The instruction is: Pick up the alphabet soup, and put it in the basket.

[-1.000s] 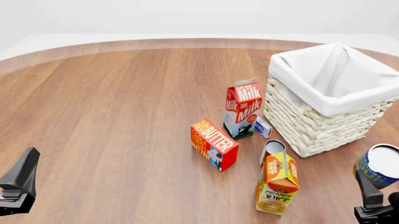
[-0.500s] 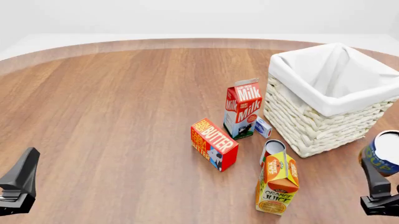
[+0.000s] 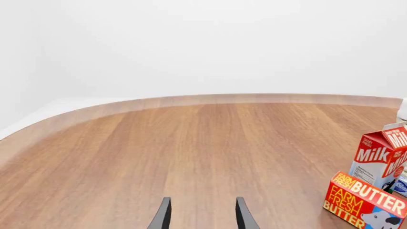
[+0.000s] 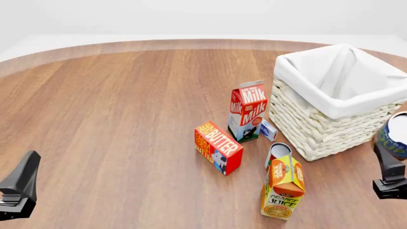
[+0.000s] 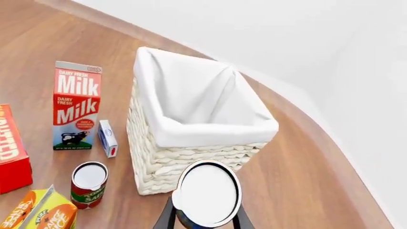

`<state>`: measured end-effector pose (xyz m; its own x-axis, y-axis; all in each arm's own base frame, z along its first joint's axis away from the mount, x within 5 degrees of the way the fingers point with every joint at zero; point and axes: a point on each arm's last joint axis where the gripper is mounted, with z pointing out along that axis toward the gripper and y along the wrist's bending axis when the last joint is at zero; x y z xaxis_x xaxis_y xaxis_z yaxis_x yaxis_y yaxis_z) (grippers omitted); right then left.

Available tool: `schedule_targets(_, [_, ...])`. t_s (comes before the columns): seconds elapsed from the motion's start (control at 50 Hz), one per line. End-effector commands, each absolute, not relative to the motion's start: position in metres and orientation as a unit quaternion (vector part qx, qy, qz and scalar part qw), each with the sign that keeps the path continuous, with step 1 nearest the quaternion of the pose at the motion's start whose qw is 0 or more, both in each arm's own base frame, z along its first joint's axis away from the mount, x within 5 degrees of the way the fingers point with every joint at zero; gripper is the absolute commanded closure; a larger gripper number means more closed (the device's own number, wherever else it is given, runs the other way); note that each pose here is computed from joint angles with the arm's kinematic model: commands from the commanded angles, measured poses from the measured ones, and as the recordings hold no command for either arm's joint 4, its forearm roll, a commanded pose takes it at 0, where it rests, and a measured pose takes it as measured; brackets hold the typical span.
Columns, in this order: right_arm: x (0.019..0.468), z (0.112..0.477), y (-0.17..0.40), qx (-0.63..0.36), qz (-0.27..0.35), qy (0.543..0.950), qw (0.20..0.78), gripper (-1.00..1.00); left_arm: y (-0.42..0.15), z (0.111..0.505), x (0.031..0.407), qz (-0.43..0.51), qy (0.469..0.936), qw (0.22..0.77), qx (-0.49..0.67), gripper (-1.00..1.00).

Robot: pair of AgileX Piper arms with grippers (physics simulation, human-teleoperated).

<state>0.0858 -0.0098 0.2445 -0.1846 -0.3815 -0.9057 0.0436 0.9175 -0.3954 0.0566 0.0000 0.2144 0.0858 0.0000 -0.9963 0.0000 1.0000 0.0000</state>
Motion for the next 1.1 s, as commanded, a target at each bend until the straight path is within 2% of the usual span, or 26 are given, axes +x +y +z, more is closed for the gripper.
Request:
schedule_targets(0.02, [0.092,0.261,-0.012,-0.104,-0.174,0.742,0.639,1.00,0.000,0.214,0.057,0.000,0.676,0.737,0.000,-1.00])
schedule_targets(0.6, [0.092,0.297,-0.013,-0.104,-0.189,0.722,0.657,1.00,0.000,0.214,0.057,0.000,0.676,0.737,0.000,-1.00])
schedule_targets(0.7, [0.096,0.304,-0.010,-0.103,-0.170,0.720,0.664,1.00,0.000,0.214,0.057,0.000,0.676,0.737,0.000,-1.00])
schedule_targets(1.1, [0.112,0.325,-0.009,-0.115,-0.164,0.713,0.672,1.00,0.000,0.214,0.057,0.000,0.676,0.737,0.000,-1.00])
